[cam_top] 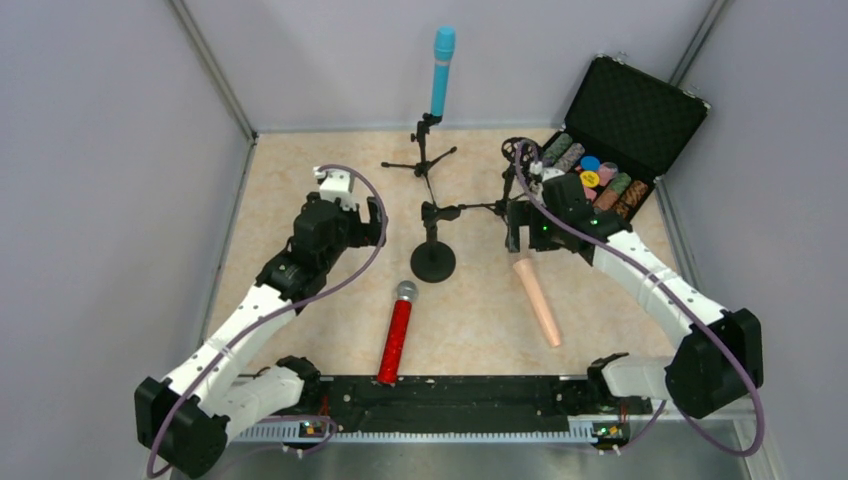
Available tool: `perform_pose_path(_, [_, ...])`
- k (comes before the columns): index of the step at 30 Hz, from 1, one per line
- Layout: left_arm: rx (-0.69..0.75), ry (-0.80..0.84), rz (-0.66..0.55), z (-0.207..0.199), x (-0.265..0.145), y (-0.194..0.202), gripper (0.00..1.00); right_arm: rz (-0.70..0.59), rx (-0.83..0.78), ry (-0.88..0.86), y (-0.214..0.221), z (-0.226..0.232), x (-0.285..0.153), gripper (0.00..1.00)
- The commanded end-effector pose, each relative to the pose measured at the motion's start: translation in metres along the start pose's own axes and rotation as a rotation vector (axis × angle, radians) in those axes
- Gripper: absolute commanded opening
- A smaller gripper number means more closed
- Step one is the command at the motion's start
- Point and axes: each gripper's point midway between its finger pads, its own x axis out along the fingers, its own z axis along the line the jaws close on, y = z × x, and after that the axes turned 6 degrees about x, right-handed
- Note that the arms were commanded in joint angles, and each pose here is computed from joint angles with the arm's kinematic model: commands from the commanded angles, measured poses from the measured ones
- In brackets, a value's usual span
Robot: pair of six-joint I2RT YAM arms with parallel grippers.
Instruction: Attach the microphones to the stand
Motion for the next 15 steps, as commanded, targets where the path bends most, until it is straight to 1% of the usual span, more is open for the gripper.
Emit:
perform_pose_path(1, [0.051,0.082,-0.213,-0.016,-0.011,-0.079,0.97,-0.136,0.055,-0.139,-0.052,0.016,-0.018,0.99])
perform_pose_path(4, [0.048,0.124,-0.258,-0.027,-0.012,-0.107,0.98,-0.177,0.1,-0.207,-0.069,0.019,-0.025,0.99])
perform_pose_path(9, [0.082,0.192,-0.277,-0.044,-0.009,-0.139,0.98,-0.241,0.253,-0.424,-0.105,0.028,-0.036,0.99])
perform_pose_path(12, [0.126,0.206,-0.267,-0.048,-0.004,-0.145,0.98,-0.281,0.308,-0.44,-0.13,0.027,-0.035,0.98])
perform_pose_path(15, [0.164,0.227,-0.271,-0.051,-0.004,-0.146,0.98,-0.278,0.344,-0.441,-0.147,0.029,-0.027,0.97])
